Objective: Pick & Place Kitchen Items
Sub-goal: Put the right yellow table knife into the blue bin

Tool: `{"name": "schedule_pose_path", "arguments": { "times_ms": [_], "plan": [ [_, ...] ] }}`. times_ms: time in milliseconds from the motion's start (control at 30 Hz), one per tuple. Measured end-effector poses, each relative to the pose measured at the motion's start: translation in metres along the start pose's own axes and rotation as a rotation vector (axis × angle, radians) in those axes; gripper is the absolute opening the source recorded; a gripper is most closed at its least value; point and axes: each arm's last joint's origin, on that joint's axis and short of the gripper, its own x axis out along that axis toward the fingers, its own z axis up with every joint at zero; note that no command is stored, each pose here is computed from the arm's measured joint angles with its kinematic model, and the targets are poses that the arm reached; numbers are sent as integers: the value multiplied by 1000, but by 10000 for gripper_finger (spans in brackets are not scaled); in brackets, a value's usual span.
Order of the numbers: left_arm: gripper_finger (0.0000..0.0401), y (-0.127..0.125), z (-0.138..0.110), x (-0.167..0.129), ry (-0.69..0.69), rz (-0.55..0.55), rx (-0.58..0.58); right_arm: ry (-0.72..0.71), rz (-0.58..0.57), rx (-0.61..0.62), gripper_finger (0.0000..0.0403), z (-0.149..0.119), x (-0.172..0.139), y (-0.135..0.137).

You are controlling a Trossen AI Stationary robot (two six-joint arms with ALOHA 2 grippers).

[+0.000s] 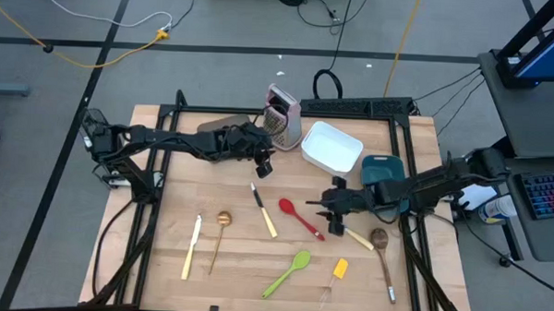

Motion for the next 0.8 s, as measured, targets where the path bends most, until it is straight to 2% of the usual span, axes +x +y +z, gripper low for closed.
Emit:
{"name": "schedule_pose_path", "arguments": {
  "times_ms": [133,300,567,633,800],
  "plan": [
    [86,0,1,0,-15,3,-3,139,-8,94,155,-17,-6,8],
    [85,1,3,0,-34,3,-6,337,42,221,155,-37,-12,23],
    [85,1,4,0,-39,3,-31,475,87,314,155,-51,-20,37],
    [85,1,4,0,-39,3,-32,487,88,319,155,-53,-21,38],
    [85,1,4,0,-39,3,-34,440,12,212,155,-53,-21,35]
  ]
}}
